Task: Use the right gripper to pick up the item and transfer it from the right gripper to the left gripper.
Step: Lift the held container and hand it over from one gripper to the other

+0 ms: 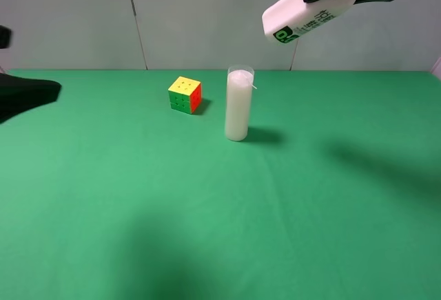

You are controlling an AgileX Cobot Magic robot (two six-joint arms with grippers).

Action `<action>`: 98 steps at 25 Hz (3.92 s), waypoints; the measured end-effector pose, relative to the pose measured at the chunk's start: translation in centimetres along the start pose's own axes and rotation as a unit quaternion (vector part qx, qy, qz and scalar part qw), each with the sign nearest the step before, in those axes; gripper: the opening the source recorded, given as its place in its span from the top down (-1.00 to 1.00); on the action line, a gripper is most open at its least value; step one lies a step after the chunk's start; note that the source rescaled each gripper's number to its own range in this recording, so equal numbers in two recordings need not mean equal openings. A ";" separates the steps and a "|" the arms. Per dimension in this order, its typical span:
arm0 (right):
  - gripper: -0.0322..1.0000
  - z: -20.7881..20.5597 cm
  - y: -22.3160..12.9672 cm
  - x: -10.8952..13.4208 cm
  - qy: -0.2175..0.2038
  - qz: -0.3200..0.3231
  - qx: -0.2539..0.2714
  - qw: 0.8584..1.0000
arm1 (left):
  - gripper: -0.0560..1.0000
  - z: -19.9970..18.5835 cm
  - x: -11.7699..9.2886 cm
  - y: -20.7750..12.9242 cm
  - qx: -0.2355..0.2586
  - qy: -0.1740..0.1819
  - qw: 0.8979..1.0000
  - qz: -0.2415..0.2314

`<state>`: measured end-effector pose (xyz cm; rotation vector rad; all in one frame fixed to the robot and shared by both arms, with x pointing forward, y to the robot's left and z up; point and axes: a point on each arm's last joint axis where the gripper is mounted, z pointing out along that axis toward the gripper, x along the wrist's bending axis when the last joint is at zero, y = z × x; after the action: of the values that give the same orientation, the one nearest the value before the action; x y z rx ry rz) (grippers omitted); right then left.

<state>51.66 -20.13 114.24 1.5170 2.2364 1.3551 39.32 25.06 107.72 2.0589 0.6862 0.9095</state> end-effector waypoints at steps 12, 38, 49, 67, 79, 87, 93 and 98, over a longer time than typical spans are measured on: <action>0.88 0.0 0.0 0.3 0.017 -0.006 0.002 1.000 | -1.00 3.1 1.0 4.5 -0.106 -0.064 0.978 0.169; 0.88 0.0 1.9 2.3 0.137 -0.022 0.004 0.990 | -1.00 8.6 1.6 9.6 -0.212 -0.210 0.937 0.184; 0.88 0.0 1.9 2.3 0.139 -0.021 0.004 0.990 | -1.00 11.6 -0.6 9.6 -0.191 -0.201 0.935 0.221; 0.88 -0.1 2.0 2.6 0.155 -0.021 0.003 0.988 | -1.00 11.9 -0.9 11.1 -0.244 -0.165 0.935 0.197; 0.88 -0.1 1.9 2.7 0.158 -0.023 0.003 0.987 | -1.00 14.2 -1.8 12.3 -0.222 -0.153 0.943 0.197; 0.88 0.5 1.5 4.4 0.175 -0.056 0.019 0.983 | -1.00 16.1 -2.8 12.9 -0.222 -0.174 0.940 0.192; 0.88 0.6 1.3 4.4 0.169 -0.063 0.024 0.983 | -1.00 17.2 -3.6 12.7 -0.216 -0.187 0.939 0.192; 0.88 0.6 1.3 4.4 0.169 -0.063 0.024 0.983 | -1.00 17.9 -3.6 12.5 -0.207 -0.186 0.941 0.192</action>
<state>50.75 -16.16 116.42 1.2083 2.5278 1.6320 53.19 7.81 108.45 1.9228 -0.1125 0.7587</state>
